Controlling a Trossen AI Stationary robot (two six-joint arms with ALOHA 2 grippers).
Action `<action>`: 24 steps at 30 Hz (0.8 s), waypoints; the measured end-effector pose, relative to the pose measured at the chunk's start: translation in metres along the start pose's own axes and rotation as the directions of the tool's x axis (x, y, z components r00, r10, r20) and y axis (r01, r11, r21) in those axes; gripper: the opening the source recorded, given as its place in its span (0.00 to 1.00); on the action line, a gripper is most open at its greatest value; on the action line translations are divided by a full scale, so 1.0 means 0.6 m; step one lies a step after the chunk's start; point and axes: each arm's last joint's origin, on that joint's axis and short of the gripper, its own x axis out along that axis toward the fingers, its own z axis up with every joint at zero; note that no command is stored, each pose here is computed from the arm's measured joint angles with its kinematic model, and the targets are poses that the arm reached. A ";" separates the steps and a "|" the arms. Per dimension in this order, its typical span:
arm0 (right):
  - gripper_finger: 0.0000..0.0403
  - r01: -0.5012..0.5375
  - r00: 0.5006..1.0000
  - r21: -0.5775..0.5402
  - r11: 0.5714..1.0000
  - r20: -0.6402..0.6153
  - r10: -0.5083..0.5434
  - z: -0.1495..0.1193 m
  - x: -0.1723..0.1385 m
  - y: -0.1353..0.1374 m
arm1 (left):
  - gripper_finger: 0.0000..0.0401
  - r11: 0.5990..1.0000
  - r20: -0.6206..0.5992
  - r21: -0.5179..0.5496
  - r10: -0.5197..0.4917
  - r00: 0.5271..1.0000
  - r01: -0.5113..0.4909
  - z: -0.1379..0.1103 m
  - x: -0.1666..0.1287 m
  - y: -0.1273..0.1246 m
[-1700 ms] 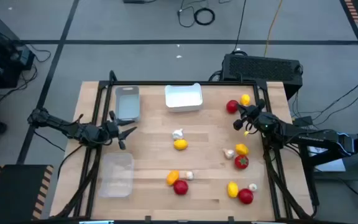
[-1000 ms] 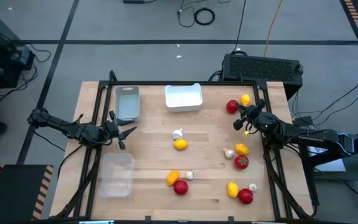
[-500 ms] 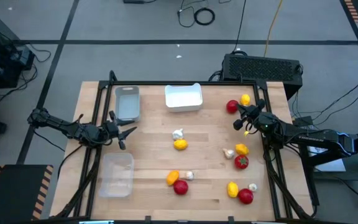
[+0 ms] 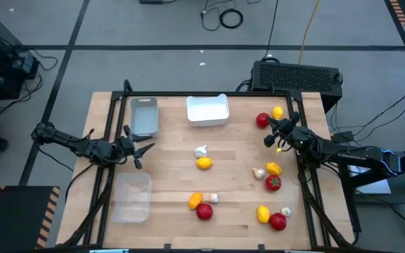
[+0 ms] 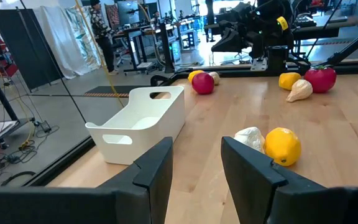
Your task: Sort produce into baskets
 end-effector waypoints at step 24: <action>0.00 0.000 1.000 0.000 1.000 0.000 0.000 0.000 0.000 0.000 | 0.36 1.000 0.000 0.000 0.000 1.000 0.000 0.000 0.000 0.000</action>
